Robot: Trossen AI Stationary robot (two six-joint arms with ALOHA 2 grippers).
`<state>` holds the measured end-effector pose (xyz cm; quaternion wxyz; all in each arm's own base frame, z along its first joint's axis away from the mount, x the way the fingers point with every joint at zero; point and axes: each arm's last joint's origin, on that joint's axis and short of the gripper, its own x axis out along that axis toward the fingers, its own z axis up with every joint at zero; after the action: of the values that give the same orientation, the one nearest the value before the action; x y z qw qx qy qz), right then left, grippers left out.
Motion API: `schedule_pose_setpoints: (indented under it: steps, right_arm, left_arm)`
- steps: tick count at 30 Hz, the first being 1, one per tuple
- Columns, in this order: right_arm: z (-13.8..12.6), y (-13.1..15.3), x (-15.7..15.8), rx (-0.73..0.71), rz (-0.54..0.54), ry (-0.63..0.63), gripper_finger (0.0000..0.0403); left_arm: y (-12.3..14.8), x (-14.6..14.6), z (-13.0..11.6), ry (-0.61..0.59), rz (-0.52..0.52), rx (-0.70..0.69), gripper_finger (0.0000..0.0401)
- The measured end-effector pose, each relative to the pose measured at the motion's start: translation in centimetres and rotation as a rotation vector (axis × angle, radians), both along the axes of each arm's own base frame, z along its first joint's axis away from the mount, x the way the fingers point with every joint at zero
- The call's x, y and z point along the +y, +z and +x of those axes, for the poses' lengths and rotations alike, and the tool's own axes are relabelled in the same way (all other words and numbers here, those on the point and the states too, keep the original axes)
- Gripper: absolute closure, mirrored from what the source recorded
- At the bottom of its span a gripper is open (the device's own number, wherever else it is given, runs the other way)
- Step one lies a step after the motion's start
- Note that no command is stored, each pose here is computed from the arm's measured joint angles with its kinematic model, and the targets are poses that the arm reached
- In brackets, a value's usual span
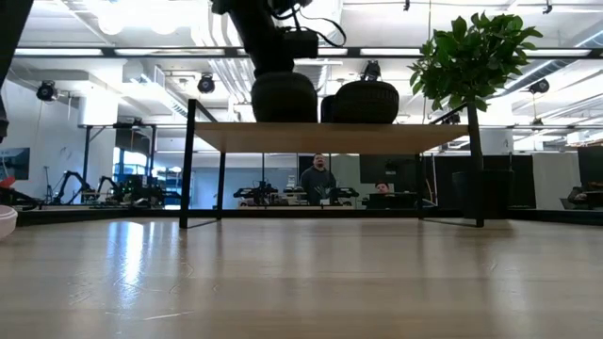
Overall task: Pick and place slides into the shelf
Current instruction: Put the black slide on the shelf
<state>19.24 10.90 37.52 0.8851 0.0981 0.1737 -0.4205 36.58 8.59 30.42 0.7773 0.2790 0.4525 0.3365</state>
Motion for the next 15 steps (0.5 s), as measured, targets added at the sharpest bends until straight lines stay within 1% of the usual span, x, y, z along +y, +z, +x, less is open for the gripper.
schedule_pose_setpoints:
  steps: [3, 5, 11, 15]
  right_arm:
    - [-0.03, -0.07, 0.01, 0.012, 0.018, 0.002, 0.0204]
    - [-0.03, -0.1, 0.02, 0.017, 0.024, 0.003, 0.0204]
    - [-0.03, -0.1, 0.02, 0.017, 0.024, 0.003, 0.0204]
    - [-0.03, -0.12, 0.03, 0.021, 0.03, 0.004, 0.0204]
  left_arm:
    - [-0.39, 0.05, -0.04, 0.0, -0.004, 0.017, 0.039]
    - [-0.32, 0.13, 0.01, 0.004, -0.003, 0.003, 0.0376]
    - [-0.47, 0.37, -0.09, 0.012, -0.016, 0.0, 0.0313]
    - [-0.93, -0.08, -0.02, -0.005, -0.069, -0.026, 0.0275]
